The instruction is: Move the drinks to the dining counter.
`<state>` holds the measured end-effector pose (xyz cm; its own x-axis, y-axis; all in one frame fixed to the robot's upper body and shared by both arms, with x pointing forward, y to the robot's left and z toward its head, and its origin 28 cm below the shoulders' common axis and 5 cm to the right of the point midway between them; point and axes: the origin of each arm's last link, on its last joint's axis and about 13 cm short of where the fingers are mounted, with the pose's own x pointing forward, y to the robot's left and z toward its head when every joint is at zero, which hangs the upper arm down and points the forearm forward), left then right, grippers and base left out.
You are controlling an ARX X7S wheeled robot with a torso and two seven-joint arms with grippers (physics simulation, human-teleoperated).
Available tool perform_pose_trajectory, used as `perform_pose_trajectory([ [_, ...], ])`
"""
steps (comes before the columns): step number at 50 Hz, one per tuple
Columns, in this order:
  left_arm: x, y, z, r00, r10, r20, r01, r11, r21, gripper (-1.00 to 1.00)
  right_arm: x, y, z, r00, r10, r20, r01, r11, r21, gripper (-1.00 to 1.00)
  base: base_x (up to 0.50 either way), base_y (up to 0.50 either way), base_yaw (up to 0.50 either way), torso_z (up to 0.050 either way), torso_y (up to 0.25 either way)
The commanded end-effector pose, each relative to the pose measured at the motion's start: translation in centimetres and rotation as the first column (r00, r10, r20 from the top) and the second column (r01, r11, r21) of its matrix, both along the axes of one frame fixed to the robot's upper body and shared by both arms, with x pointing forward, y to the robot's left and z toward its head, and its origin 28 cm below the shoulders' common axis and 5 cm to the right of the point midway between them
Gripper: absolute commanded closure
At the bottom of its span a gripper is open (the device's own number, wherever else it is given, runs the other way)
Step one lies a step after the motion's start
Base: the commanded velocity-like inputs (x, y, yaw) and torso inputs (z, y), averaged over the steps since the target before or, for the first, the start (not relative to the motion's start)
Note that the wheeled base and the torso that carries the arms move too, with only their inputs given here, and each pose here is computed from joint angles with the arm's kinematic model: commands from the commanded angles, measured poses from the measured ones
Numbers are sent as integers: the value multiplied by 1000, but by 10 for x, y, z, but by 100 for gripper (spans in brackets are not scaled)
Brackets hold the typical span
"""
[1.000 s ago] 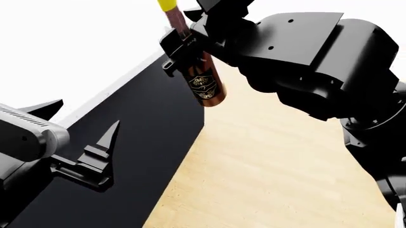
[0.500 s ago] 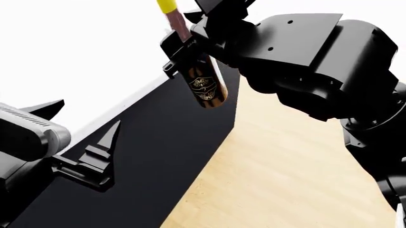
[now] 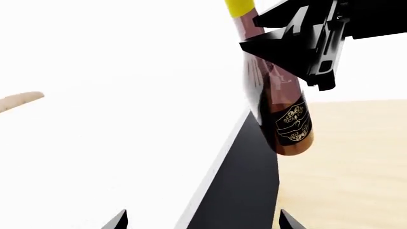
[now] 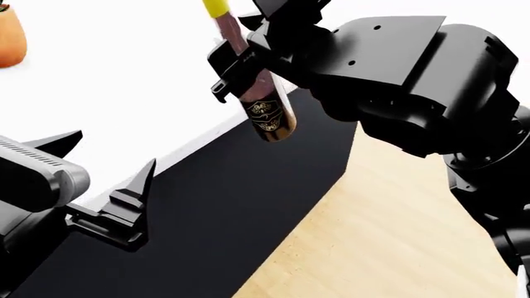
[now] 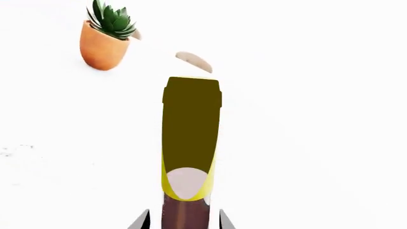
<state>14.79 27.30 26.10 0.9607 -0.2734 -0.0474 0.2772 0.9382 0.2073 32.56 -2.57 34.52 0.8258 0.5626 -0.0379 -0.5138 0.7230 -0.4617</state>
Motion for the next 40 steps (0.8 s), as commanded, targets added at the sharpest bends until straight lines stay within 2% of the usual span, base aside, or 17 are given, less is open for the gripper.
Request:
perform_pose_trajectory([
  [1,0,0,0,1000,0,-1,0,1000,0,-100,2,-7,17,988,-81,129,80,997,9,100,0,0,500,0,11],
  [40,-1,0,0,1000,1,-1,-1,1000,3,-100,2,-9,15,989,-83,121,83,997,5,100,0,0,500,1,3],
])
